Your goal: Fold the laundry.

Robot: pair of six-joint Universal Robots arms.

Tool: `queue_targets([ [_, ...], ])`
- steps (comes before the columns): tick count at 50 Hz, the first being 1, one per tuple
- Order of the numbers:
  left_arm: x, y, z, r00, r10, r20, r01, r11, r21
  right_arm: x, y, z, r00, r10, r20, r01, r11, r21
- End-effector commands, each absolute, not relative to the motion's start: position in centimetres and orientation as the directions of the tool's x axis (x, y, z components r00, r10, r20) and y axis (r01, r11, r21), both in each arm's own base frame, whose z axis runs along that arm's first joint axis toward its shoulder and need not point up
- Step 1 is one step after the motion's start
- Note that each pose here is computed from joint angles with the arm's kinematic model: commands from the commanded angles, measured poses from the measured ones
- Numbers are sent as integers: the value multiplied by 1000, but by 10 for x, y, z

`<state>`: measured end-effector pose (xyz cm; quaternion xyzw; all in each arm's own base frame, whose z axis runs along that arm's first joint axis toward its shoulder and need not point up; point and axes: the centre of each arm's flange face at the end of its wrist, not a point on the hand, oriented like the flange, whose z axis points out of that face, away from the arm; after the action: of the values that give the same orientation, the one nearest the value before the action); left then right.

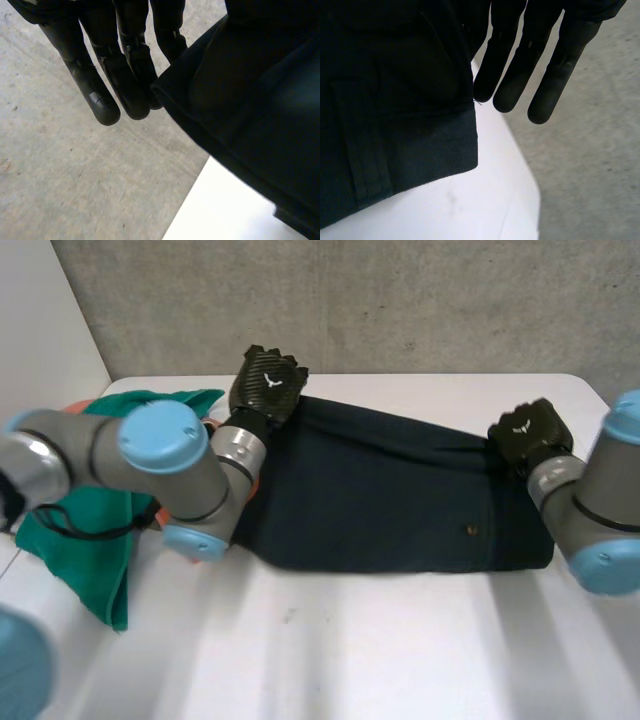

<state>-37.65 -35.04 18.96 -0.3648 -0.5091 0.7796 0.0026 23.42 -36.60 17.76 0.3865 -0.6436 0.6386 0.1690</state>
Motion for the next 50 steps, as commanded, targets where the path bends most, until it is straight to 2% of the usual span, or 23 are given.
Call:
queue_targets([
  [1, -394, -354, 163, -716, 413, -563, 339, -500, -797, 246, -404, 165, -686, -146, 712, -683, -208, -700],
  [4, -397, -345, 161, -714, 427, -554, 323, -501, -803, 245, -399, 168, -706, -151, 692, -665, -194, -721],
  [7, -393, -334, 181, -728, 416, -545, 303, -518, -800, 240, -389, 175, -737, -181, 651, -630, -163, -759],
  [8, -389, -332, 189, -733, 408, -544, 302, -522, -798, 234, -378, 185, -760, -212, 614, -602, -126, -788],
  [10, -381, -322, 201, -736, 406, -542, 300, -521, -799, 228, -368, 193, -773, -241, 587, -584, -91, -807],
  [12, -374, -312, 207, -734, 414, -538, 304, -509, -805, 224, -347, 200, -780, -326, 534, -557, -26, -830],
  [16, -362, -294, 207, -728, 445, -522, 308, -468, -828, 215, -323, 189, -785, -456, 420, -523, 124, -843],
  [18, -358, -287, 205, -727, 463, -507, 302, -447, -842, 202, -315, 177, -799, -485, 355, -507, 226, -832],
  [22, -352, -274, 198, -729, 504, -463, 282, -396, -874, 187, -315, 165, -814, -482, 325, -493, 276, -825],
  [27, -351, -270, 193, -734, 530, -425, 257, -362, -896, 185, -322, 154, -819, -457, 346, -489, 242, -838],
  [30, -351, -270, 193, -736, 531, -419, 253, -358, -898, 185, -329, 134, -818, -450, 358, -498, 244, -832],
  [33, -351, -270, 193, -737, 532, -418, 253, -356, -899, 182, -334, 129, -822, -425, 378, -508, 248, -825],
  [36, -350, -268, 199, -740, 530, -414, 242, -365, -899, 171, -337, 136, -825, -368, 429, -532, 249, -809],
  [39, -347, -265, 215, -753, 517, -407, 221, -384, -897, 154, -341, 159, -812, -301, 499, -567, 210, -797],
  [40, -346, -263, 218, -756, 516, -402, 215, -384, -898, 148, -342, 164, -803, -286, 523, -584, 201, -786],
  [41, -345, -262, 220, -759, 517, -397, 210, -382, -900, 137, -344, 175, -768, -262, 585, -634, 183, -751],
  [44, -340, -256, 231, -770, 519, -371, 180, -382, -907, 125, -347, 184, -694, -232, 682, -718, 154, -679],
  [45, -339, -255, 232, -771, 521, -366, 175, -380, -908, 121, -351, 188, -652, -221, 725, -757, 135, -639],
  [48, -336, -252, 234, -777, 531, -340, 154, -363, -919, 124, -353, 194, -609, -212, 764, -791, 92, -605],
  [50, -336, -251, 233, -779, 536, -325, 144, -352, -925, 152, -349, 201, -585, -235, 776, -796, -15, -605],
])
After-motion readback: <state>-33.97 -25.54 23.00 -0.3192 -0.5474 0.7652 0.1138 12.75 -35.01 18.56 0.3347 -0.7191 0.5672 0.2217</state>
